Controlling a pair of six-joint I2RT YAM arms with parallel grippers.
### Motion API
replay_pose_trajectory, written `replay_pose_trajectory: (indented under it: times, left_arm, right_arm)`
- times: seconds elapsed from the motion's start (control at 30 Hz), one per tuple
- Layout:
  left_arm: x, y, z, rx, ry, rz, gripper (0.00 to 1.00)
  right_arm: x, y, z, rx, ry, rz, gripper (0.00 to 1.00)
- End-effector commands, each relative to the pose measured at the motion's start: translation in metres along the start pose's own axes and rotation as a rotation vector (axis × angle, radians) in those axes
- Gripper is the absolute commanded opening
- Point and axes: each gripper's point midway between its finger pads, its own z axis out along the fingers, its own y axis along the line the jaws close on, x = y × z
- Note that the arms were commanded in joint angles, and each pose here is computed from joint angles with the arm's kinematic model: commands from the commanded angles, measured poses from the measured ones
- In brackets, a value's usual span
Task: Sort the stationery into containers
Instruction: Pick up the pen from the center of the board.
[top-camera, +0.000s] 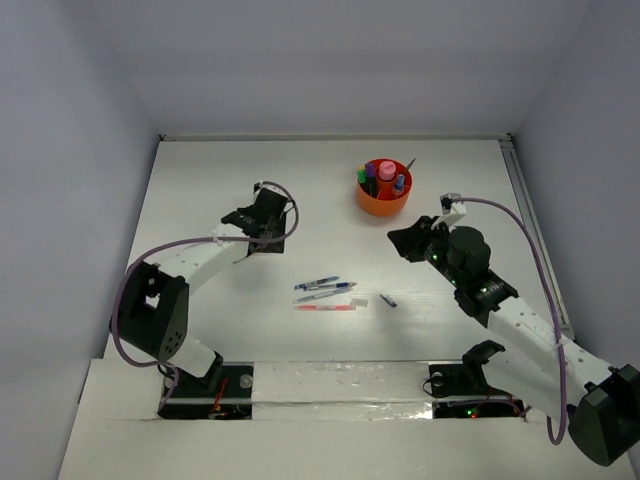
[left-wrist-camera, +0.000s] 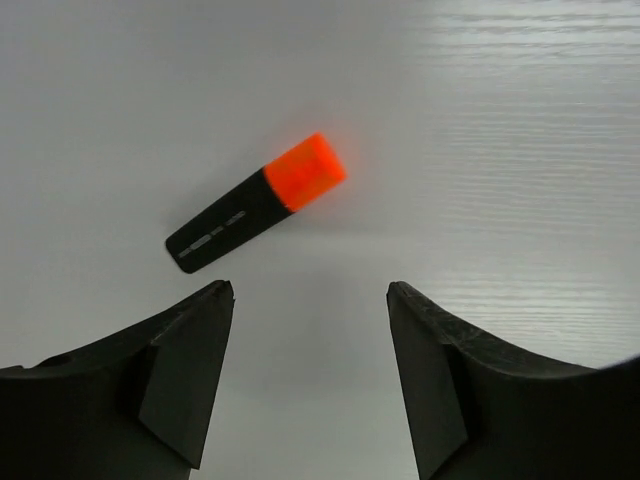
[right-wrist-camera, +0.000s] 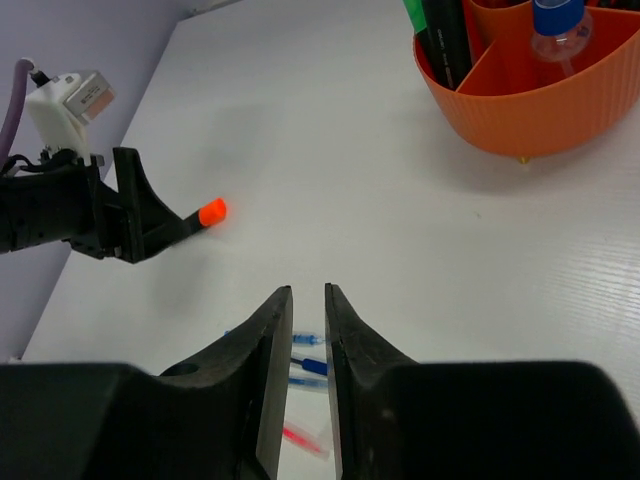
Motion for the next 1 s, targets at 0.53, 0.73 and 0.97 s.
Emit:
replay_pose_trajectory:
  times: [0.53,0.73,0.97]
  left_arm:
    - [0.006,0.027,0.048,-0.056,0.149,0.156,0.59]
    - [0.006,0.031,0.07,-0.059,0.19,0.146,0.5]
    - [0.01,0.025,0.083,-0.025,0.22,0.141,0.38]
  right_arm:
    - [-0.012,0.012,0.002,-0.038,-0.034,-0.017,0.26]
    - [-0.011,0.012,0.003,-0.037,-0.03,-0.019,0.26]
    - [-0.011,0.011,0.003,-0.037,-0.03,-0.022,0.26]
